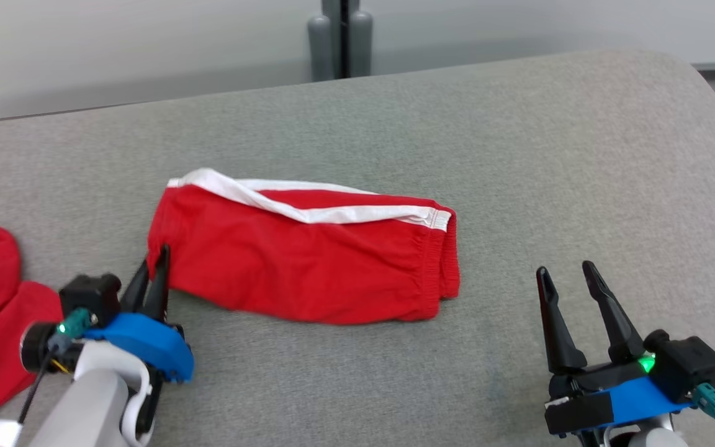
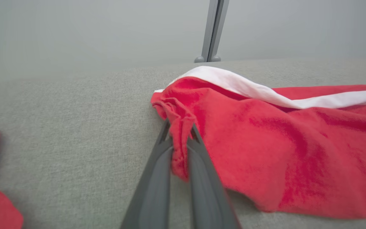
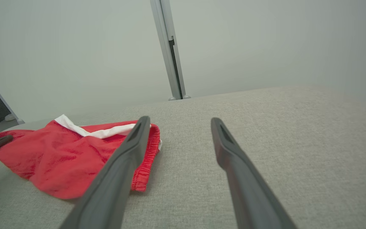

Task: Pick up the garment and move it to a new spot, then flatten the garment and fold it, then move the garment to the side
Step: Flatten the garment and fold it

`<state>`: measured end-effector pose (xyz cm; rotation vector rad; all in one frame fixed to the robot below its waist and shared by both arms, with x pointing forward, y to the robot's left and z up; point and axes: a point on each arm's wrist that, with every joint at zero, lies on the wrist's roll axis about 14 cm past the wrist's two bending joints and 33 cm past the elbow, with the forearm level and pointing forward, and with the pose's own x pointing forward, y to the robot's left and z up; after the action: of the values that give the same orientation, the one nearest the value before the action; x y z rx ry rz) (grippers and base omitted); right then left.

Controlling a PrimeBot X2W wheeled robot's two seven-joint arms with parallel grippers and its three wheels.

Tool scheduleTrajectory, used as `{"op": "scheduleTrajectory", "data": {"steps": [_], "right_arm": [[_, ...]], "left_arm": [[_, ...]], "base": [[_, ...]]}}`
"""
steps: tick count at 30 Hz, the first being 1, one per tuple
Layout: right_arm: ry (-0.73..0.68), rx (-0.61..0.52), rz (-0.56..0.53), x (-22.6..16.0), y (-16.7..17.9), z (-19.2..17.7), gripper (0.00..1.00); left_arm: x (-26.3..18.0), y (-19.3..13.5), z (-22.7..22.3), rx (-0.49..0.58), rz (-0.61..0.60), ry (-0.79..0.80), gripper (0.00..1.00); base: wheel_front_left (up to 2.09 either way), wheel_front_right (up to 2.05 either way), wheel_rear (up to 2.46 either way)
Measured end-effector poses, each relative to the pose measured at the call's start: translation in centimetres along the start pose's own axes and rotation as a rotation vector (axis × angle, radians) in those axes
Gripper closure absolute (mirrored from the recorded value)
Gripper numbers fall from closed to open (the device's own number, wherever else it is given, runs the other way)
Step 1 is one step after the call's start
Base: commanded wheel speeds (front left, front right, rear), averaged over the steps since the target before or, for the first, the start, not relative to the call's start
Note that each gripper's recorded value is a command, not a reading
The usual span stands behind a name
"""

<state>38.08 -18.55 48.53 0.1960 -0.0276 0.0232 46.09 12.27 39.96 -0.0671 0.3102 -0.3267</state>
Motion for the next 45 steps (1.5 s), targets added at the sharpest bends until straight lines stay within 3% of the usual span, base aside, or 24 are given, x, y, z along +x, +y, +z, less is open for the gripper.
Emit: {"op": "scheduleTrajectory", "data": {"steps": [18, 19, 20, 35, 45], "right_arm": [[0.012, -0.004, 0.025, -0.4, 0.8, -0.4, 0.00], [0.014, -0.004, 0.026, -0.4, 0.8, -0.4, 0.00], [0.013, -0.005, 0.028, -0.5, 0.9, -0.4, 0.00], [-0.056, -0.020, 0.065, -1.2, 2.1, 1.9, 0.00], [-0.075, -0.013, 0.056, -2.8, 1.8, 2.6, 0.00]], "left_arm": [[-9.1, -0.2, -3.7, -0.143, 0.151, 0.051, 0.98], [-9.3, -0.2, -3.8, -0.144, 0.154, 0.051, 0.60], [-9.6, -0.2, -3.7, -0.146, 0.160, 0.045, 0.00], [-11.1, 0.5, 5.7, -0.042, 0.224, -0.305, 0.00], [-13.9, 1.1, 6.1, 0.019, 0.284, -0.352, 0.00]], "base": [[0.00, 0.00, 0.00], [0.00, 0.00, 0.00], [0.00, 0.00, 0.00], [0.00, 0.00, 0.00], [0.00, 0.00, 0.00]]}}
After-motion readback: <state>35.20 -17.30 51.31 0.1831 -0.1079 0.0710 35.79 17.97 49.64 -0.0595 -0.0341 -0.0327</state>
